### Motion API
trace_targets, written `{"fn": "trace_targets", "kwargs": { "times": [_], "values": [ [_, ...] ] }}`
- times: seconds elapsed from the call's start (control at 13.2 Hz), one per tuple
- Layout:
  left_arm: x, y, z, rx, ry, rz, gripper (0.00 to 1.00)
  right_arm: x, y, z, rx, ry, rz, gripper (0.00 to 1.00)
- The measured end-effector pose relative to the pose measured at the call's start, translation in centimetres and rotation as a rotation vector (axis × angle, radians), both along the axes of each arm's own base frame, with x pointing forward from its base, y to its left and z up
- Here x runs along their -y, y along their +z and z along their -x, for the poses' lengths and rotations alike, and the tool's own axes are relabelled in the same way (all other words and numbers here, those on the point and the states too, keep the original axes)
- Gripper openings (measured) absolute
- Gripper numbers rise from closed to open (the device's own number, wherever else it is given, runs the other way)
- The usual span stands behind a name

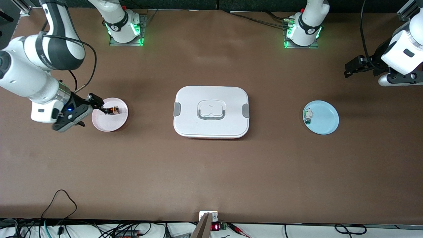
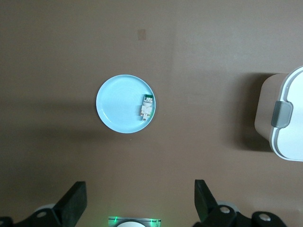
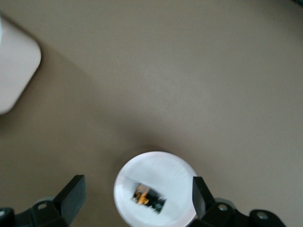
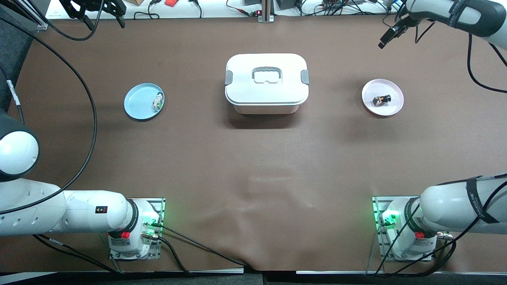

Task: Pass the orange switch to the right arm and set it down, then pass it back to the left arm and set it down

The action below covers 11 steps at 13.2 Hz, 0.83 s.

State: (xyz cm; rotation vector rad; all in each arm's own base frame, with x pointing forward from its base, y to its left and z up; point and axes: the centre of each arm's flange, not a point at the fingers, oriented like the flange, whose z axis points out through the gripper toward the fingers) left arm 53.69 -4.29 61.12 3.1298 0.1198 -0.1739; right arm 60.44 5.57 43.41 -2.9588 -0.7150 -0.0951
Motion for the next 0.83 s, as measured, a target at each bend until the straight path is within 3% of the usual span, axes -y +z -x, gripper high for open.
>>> {"fn": "trace_targets", "kwargs": {
  "times": [0.15, 0.38, 0.53, 0.83],
  "values": [
    [-0.1, 0.0, 0.0, -0.001, 0.002, 0.0, 1.0, -1.6, 1.9, 0.5, -0.062, -0.214, -0.029, 1.0],
    [-0.3, -0.1, 0.0, -0.002, -0.002, 0.001, 1.0, -5.4, 6.7, 1.6, -0.126, -0.372, -0.024, 1.0],
    [-0.3, -0.3, -0.2, -0.007, -0.006, 0.001, 1.0, -4.3, 10.1, 1.9, -0.131, -0.429, 0.019, 1.0],
    [-0.2, -0.6, -0.3, -0.011, -0.012, 0.002, 1.0, 9.0, 13.9, 1.3, -0.09, -0.644, 0.097, 1.0]
  ]
}}
